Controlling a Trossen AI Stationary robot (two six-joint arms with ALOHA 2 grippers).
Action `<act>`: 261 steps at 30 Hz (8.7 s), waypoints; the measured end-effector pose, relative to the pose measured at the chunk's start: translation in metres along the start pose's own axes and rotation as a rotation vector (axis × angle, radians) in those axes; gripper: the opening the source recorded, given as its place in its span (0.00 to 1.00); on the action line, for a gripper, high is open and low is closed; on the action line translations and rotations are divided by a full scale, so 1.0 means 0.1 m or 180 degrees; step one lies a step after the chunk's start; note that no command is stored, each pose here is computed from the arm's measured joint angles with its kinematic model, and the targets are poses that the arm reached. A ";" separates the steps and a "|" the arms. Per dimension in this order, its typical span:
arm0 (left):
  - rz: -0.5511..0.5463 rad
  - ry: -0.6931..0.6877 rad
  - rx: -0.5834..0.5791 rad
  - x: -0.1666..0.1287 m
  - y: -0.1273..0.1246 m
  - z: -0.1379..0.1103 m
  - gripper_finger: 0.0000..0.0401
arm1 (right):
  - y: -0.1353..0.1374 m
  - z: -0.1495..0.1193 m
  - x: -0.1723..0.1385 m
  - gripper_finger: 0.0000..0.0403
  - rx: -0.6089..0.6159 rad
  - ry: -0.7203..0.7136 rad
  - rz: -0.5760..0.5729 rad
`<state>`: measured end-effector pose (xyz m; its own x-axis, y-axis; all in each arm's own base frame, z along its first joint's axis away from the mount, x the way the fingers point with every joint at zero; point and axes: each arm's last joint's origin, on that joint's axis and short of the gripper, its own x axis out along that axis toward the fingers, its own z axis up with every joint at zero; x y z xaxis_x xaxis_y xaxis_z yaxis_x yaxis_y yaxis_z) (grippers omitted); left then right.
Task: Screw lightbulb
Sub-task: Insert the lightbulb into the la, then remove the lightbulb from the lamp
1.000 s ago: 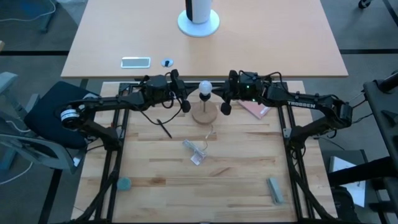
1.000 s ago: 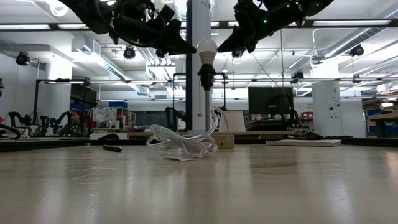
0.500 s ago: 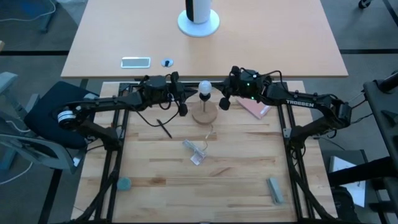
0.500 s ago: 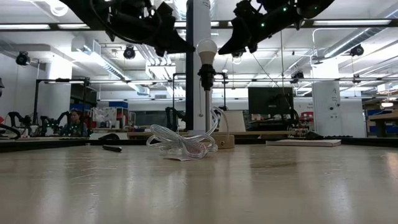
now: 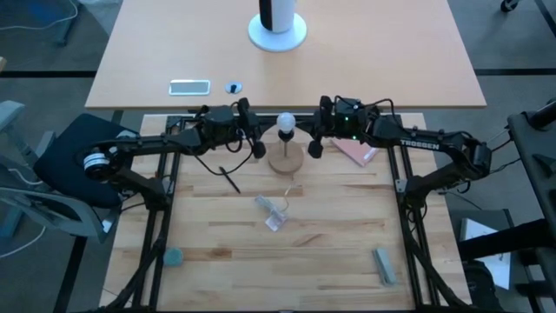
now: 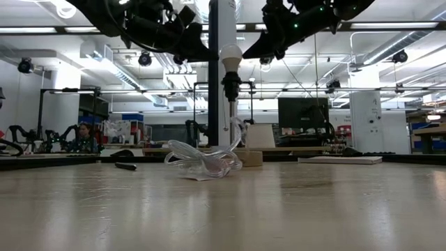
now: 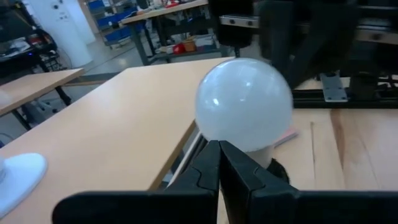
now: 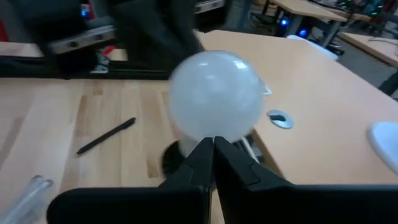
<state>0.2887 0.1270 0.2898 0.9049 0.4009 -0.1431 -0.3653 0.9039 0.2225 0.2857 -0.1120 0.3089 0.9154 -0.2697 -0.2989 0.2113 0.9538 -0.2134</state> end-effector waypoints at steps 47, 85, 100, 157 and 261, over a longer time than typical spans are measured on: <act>0.0243 -0.0026 0.0319 -0.11 0.07 0.09 0.00 | 0.01 -0.02 -0.06 0.02 0.0068 0.0160 -0.0020; -0.0118 -0.0343 0.0398 0.09 0.03 0.01 0.00 | 0.10 0.08 -0.02 0.02 0.0014 -0.0171 -0.0106; -0.0384 -0.0174 0.0365 -0.03 -0.03 0.05 0.00 | 0.05 0.04 -0.02 0.02 0.0008 0.0028 -0.0552; -0.0018 -0.0338 0.0442 0.10 0.04 0.01 0.00 | 0.13 0.05 -0.02 0.02 0.0002 -0.0062 -0.0134; 0.0099 0.0107 0.0754 -0.09 0.03 0.04 0.00 | 0.02 0.00 -0.04 0.02 0.0017 0.0072 -0.0427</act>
<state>0.2802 0.1255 0.2956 0.8848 0.4362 -0.1638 -0.3277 0.8325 0.4467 0.2826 -0.1093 0.3102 0.8707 -0.3978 -0.2891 0.3332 0.9096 -0.2481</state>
